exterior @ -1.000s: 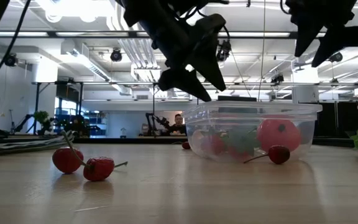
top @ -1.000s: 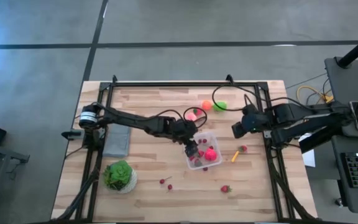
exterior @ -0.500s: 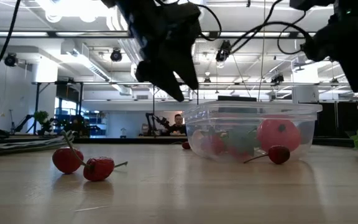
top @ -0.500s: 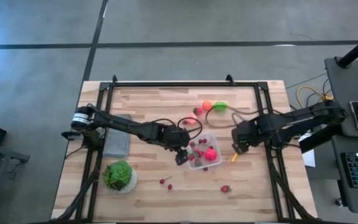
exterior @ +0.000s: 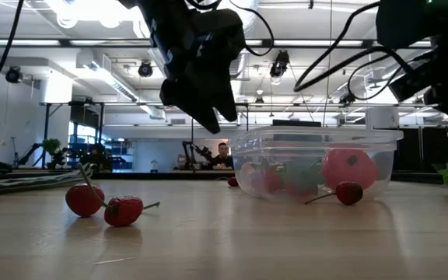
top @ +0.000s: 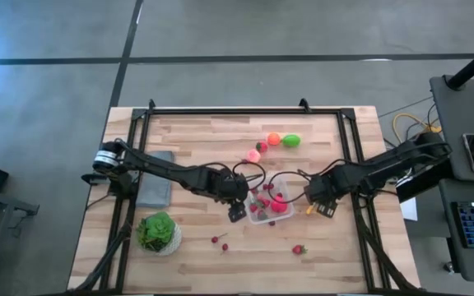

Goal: Pick and placing Produce into tupperware
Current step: Put the middle strawberry into the transparent bin

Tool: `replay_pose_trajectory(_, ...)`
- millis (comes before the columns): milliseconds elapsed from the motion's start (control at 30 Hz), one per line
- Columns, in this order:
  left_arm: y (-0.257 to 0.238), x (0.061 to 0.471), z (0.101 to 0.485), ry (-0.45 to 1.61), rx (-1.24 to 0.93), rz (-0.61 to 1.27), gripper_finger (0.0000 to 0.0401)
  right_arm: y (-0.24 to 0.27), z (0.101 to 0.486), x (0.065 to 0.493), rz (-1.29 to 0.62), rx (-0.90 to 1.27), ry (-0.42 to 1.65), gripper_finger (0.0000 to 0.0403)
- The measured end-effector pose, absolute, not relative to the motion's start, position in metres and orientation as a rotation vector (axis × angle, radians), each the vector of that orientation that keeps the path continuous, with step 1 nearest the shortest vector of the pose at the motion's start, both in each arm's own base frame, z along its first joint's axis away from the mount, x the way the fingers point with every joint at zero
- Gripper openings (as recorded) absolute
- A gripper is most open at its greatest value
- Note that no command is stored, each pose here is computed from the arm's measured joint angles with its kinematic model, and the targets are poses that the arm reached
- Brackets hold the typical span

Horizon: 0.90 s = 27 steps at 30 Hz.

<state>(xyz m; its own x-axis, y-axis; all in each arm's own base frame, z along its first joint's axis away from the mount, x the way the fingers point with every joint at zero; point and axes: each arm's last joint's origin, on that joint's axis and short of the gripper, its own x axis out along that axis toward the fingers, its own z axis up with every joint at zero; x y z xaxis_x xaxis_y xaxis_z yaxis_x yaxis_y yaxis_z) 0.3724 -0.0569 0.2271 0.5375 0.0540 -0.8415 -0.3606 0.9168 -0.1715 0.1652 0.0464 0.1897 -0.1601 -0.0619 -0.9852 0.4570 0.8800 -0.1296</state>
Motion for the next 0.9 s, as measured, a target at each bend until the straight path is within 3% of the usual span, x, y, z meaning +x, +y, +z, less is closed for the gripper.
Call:
replay_pose_trajectory(333, -0.055, 0.373, 0.227, 0.977, -0.350, 0.258, 0.0259, 0.049, 0.171, 0.176, -0.319, 0.188, 1.667, 0.0230)
replay_pose_trajectory(633, -0.055, 0.372, 0.227, 0.980, -0.349, 0.258, 0.0259, 0.046, 0.150, 0.171, -0.345, 0.151, 1.752, 0.0230)
replay_pose_trajectory(900, -0.053, 0.372, 0.226, 0.982, -0.351, 0.263, 0.0259, 0.047, 0.149, 0.176, -0.339, 0.152, 1.681, 0.0231)
